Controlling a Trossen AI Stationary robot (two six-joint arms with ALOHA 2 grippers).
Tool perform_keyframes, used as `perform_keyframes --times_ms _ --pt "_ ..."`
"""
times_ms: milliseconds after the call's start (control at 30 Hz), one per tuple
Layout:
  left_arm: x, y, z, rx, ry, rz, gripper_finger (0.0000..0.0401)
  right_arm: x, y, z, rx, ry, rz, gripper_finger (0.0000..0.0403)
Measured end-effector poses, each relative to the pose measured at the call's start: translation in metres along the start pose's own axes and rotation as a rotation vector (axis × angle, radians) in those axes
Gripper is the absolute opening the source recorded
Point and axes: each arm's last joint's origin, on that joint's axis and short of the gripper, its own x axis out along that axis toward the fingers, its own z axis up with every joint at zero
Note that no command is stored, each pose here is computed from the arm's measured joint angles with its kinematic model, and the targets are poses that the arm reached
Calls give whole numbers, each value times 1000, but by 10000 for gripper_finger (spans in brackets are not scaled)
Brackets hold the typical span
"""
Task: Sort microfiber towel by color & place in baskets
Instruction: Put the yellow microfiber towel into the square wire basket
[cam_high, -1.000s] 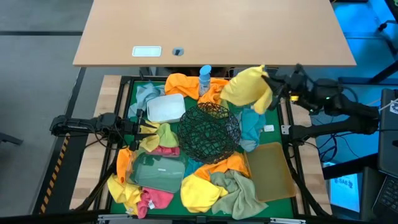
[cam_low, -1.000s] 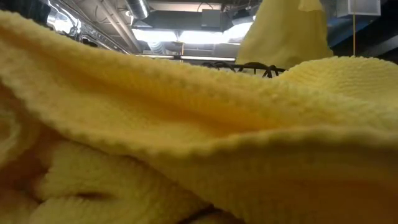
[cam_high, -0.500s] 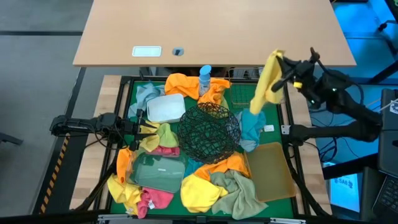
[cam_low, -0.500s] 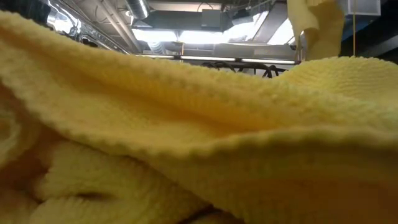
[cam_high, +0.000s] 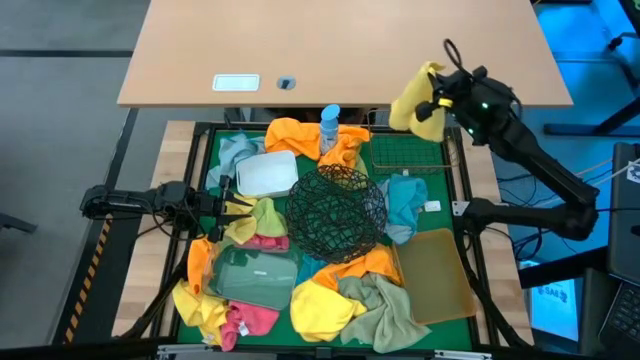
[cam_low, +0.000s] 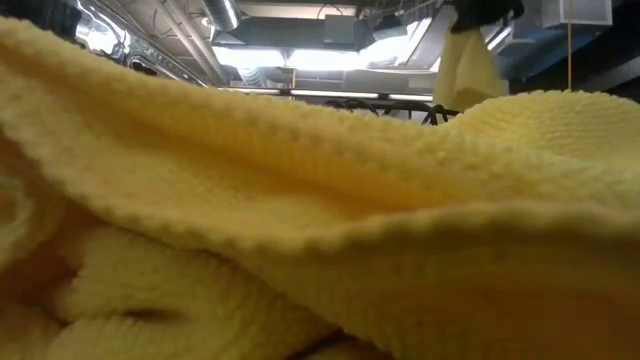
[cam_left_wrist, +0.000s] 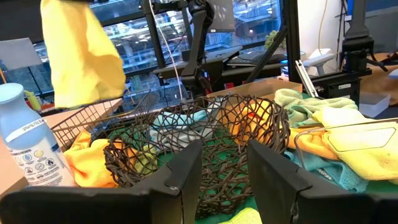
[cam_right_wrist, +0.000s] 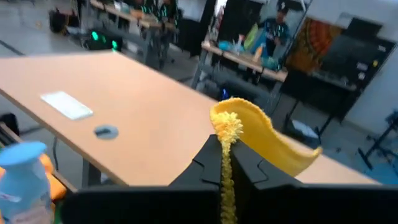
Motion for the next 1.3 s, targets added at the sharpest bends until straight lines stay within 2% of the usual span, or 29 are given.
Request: perform_keyframes --times_ms 233,633,933,1200,1300 --pt "0 0 0 0 0 0 121 25 13 -22 -65 179 84 6" --pt "0 0 0 0 0 0 121 37 27 -55 -178 481 164 8" --pt "0 0 0 0 0 0 121 34 28 -63 -215 565 188 8" --pt "0 0 0 0 0 0 121 33 28 -65 -221 579 191 9" --pt "0 0 0 0 -1 0 121 33 28 -65 -220 579 191 26"
